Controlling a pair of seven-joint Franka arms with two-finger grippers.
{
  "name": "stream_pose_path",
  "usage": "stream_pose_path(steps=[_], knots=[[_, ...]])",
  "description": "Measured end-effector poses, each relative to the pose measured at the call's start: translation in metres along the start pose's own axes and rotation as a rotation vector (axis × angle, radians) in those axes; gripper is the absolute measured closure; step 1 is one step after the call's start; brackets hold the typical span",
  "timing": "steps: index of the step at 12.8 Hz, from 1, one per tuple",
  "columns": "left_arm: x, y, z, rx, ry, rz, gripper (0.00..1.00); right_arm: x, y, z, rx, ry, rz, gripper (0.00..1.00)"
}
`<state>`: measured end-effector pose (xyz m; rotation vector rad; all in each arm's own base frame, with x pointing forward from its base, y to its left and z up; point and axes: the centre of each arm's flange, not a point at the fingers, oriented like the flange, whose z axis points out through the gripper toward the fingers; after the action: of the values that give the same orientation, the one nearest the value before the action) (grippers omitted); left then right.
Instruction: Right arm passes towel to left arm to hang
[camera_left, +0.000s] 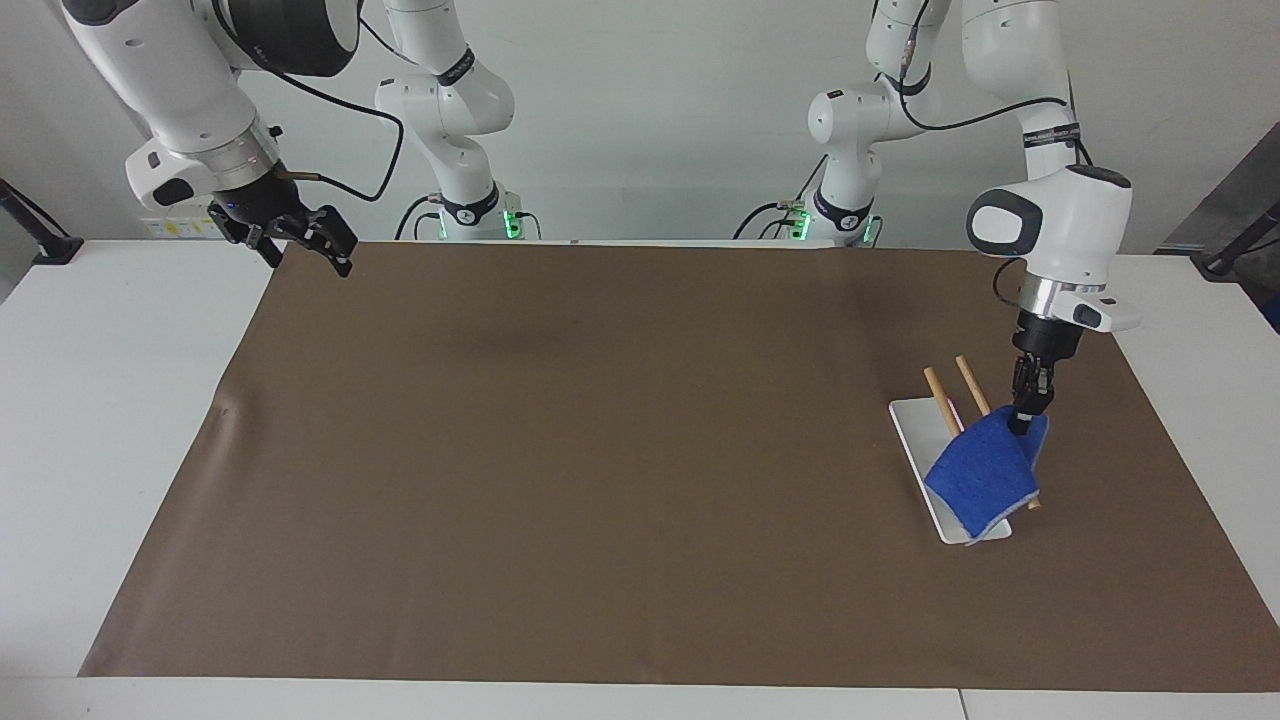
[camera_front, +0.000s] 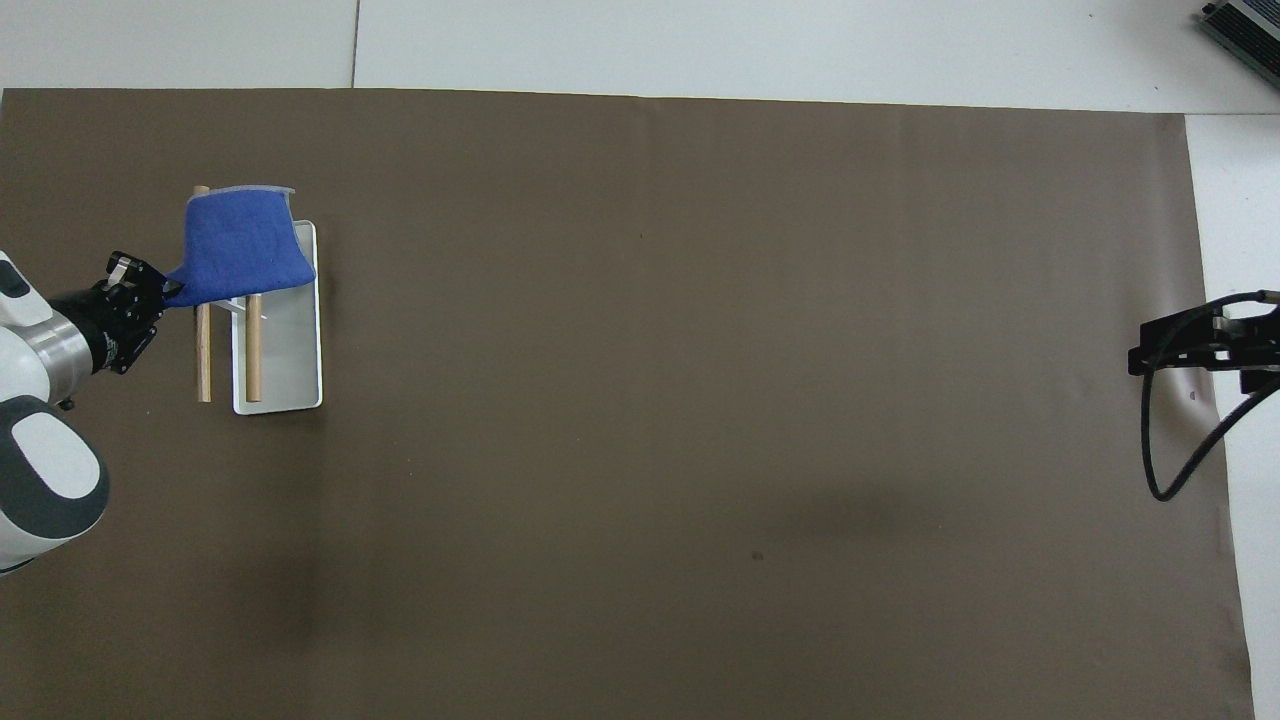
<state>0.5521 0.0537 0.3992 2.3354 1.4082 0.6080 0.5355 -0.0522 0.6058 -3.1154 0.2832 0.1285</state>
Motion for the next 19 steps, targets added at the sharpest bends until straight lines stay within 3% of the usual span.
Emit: stream_pose_path(steps=[4, 6, 8, 11, 15, 19], knots=[[0.003, -0.002, 0.000, 0.010, -0.009, 0.081, 0.35, -0.001, -0.004, 0.001, -0.001, -0.004, -0.007, 0.00], [0.015, 0.006, -0.007, 0.037, -0.061, 0.134, 0.08, -0.001, -0.008, 0.001, -0.002, -0.004, -0.018, 0.00], [0.035, 0.031, -0.027, 0.126, -0.149, 0.259, 0.11, -0.001, -0.010, -0.001, -0.001, 0.006, -0.022, 0.00], [0.062, 0.074, -0.067, 0.334, -0.218, 0.423, 0.11, -0.002, -0.016, -0.011, -0.023, 0.029, -0.043, 0.00], [0.049, 0.117, -0.121, 0.400, -0.313, 0.542, 0.15, -0.006, -0.024, -0.034, -0.030, 0.059, -0.058, 0.00], [0.011, 0.135, -0.181, 0.429, -0.444, 0.808, 0.16, -0.007, -0.023, -0.030, -0.032, 0.043, -0.057, 0.00]])
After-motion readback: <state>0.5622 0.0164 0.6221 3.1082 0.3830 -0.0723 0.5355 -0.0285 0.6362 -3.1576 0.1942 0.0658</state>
